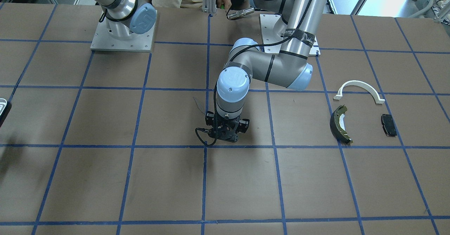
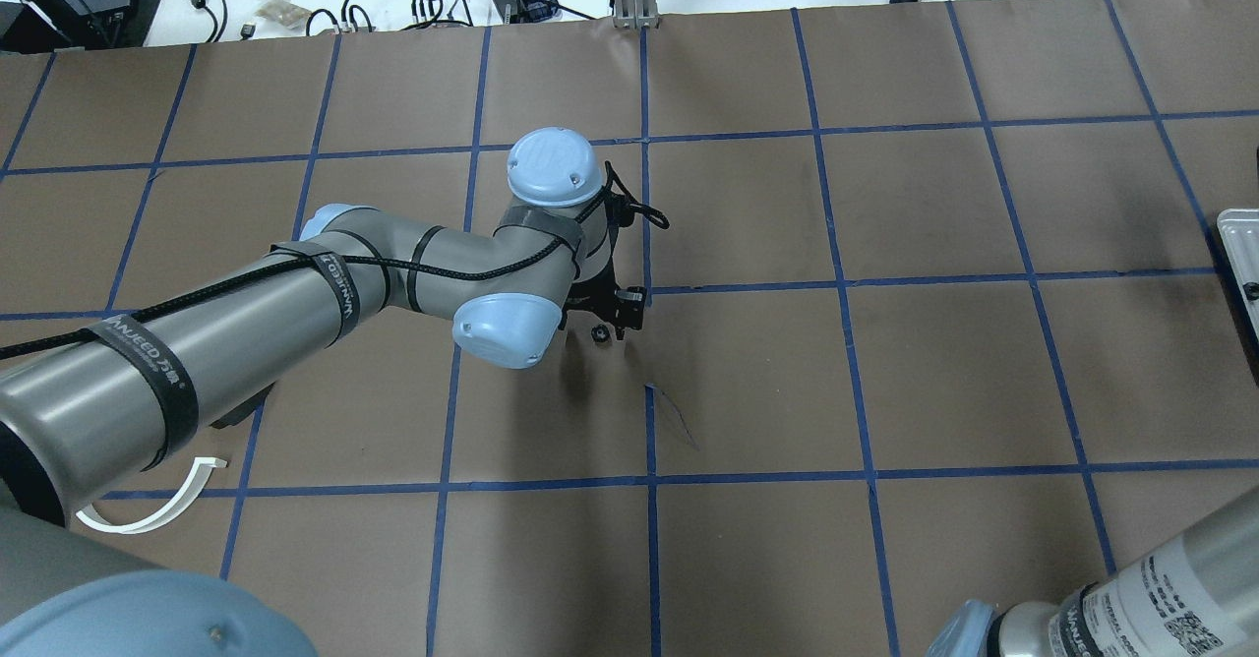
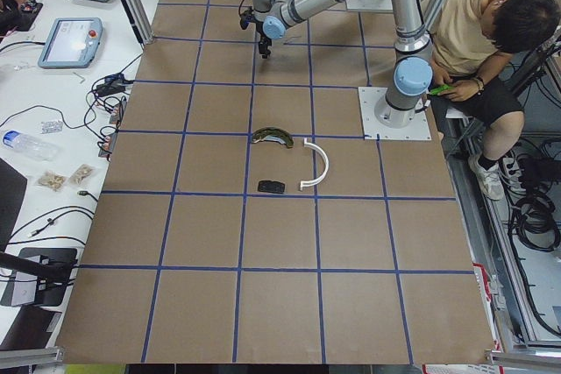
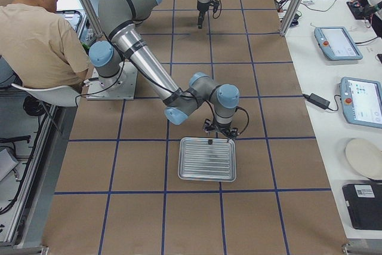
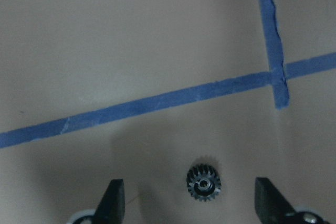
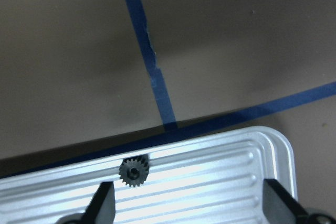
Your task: Place bearing gear from tray to pile
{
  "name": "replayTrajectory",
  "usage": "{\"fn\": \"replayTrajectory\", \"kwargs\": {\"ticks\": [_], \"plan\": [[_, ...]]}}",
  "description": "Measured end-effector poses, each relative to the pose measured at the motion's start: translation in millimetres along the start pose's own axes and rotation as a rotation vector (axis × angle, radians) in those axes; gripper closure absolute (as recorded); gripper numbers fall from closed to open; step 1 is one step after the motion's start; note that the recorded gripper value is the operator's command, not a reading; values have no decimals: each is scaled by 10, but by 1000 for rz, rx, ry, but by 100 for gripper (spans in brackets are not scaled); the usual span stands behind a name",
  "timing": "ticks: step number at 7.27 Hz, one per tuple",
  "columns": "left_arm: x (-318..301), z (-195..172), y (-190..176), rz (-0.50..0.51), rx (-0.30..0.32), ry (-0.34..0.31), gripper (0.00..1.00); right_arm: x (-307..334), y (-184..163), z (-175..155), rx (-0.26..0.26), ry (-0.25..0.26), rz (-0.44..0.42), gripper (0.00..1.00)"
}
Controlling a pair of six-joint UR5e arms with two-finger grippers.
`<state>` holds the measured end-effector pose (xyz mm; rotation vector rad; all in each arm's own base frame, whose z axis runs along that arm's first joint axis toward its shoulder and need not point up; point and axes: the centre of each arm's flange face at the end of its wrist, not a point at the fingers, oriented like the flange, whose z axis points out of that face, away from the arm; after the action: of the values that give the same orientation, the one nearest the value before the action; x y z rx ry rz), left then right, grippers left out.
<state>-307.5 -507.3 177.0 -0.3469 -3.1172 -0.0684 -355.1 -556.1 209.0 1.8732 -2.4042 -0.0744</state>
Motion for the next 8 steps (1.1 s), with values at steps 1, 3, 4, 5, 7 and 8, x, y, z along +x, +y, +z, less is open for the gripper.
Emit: {"fn": "replayTrajectory", "kwargs": {"ticks": [1, 3, 4, 5, 7, 8], "plan": [[2, 3, -1, 0, 0, 0, 57, -7, 1, 59, 6, -5, -32, 0], [-2, 32, -3, -1, -7, 0, 96, -84, 100, 149, 16, -25, -53, 0], [-3, 67, -7, -1, -13, -1, 100, -166, 156, 226, 24, -41, -48, 0], [-2, 87, -17, -1, -16, -1, 100, -229, 167, 294, 31, -51, -40, 0], [-25, -24, -91, -5, 3, 0, 100, -269, 163, 339, 38, -56, -33, 0], [-58, -171, -153, -7, 15, -3, 100, -274, 161, 350, 39, -57, -33, 12]]}}
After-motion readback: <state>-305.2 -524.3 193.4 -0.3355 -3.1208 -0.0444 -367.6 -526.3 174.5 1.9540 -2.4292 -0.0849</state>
